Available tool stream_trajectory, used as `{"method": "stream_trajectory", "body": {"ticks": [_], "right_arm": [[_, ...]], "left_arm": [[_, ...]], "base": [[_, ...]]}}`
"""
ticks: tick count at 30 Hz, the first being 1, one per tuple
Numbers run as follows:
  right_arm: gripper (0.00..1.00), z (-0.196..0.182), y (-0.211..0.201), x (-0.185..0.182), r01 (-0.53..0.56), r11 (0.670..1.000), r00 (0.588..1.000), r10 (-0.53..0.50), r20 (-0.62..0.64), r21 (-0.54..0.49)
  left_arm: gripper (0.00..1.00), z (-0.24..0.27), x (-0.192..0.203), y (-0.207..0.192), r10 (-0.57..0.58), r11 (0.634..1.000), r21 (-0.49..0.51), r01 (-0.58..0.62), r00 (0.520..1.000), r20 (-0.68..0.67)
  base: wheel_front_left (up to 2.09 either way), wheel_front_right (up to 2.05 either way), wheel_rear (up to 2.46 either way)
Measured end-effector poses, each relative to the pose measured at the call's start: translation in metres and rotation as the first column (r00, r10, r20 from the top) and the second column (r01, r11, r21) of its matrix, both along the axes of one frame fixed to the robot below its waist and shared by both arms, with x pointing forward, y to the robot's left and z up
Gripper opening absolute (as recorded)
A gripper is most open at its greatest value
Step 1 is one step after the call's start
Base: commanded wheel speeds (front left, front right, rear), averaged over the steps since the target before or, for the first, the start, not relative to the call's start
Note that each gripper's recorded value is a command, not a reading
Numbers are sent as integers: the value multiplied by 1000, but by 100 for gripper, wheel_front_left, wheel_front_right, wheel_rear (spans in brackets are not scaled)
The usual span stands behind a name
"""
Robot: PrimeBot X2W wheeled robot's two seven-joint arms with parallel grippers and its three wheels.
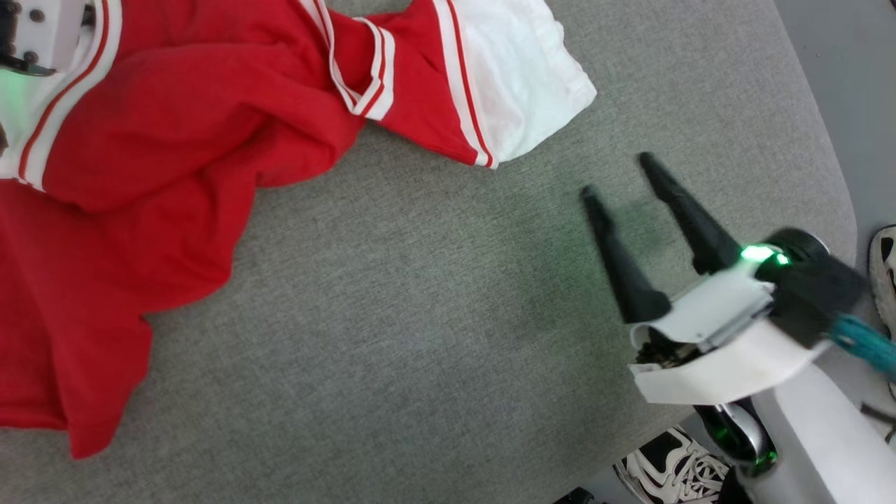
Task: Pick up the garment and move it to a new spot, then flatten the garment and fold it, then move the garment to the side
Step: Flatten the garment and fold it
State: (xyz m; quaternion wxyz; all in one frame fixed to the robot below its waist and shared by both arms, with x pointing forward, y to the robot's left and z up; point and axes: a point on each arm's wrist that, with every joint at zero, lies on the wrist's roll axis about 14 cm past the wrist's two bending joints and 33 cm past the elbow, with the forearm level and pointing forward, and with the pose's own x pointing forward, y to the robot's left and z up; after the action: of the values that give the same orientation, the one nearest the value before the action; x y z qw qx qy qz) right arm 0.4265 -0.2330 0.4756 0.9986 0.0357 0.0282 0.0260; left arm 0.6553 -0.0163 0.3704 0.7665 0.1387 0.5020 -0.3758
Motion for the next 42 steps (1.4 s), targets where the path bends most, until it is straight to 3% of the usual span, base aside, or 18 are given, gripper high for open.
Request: {"method": "stream_trajectory", "body": {"ticks": [3,6,11,16,20,23,24,25,26,31,34,39,42], "right_arm": [[100,-18,9,1,-135,983,988,124,-90,-126],[100,-34,18,7,-283,929,949,236,-210,-238],[100,-50,28,23,-490,780,858,353,-372,-390],[100,-64,25,37,-620,614,774,378,-507,-488],[100,-70,20,51,-662,551,739,370,-562,-508],[100,-78,24,55,-693,524,711,385,-588,-495],[49,-80,25,57,-700,520,705,388,-594,-490],[21,-81,26,59,-703,522,701,391,-596,-484],[0,-82,26,60,-705,521,699,395,-597,-481],[0,-77,26,62,-701,524,704,400,-586,-484],[0,-62,20,64,-670,552,734,393,-554,-497],[0,-29,19,57,-618,639,777,404,-483,-458],[0,3,15,58,-561,712,818,402,-411,-422]], "left_arm": [[0,1,1,-1,-4,1000,-10,4,1000,18],[0,1,0,-1,-3,1000,-23,3,1000,26],[0,2,-3,-3,-5,999,-44,6,999,33],[0,3,-4,-3,-5,998,-64,7,999,35],[0,2,-4,-3,-2,997,-81,5,999,35],[0,0,-4,-2,0,996,-91,3,999,37],[0,0,-4,-2,0,996,-94,4,999,38],[0,0,-4,-2,1,995,-97,3,999,38],[0,-1,-4,-2,4,995,-104,0,999,39],[0,5,-4,-5,32,987,-161,-23,998,51],[0,12,-7,-8,48,978,-204,-33,996,70],[0,40,-20,-27,65,941,-339,-20,990,123],[0,76,-25,-38,101,885,-466,-9,980,174]], "base": [[0,0,0],[0,0,0],[0,0,0],[0,0,0],[0,0,0],[0,0,0],[0,0,0],[0,0,0],[0,0,0],[0,0,0],[0,0,0],[0,0,0],[0,0,0]]}}
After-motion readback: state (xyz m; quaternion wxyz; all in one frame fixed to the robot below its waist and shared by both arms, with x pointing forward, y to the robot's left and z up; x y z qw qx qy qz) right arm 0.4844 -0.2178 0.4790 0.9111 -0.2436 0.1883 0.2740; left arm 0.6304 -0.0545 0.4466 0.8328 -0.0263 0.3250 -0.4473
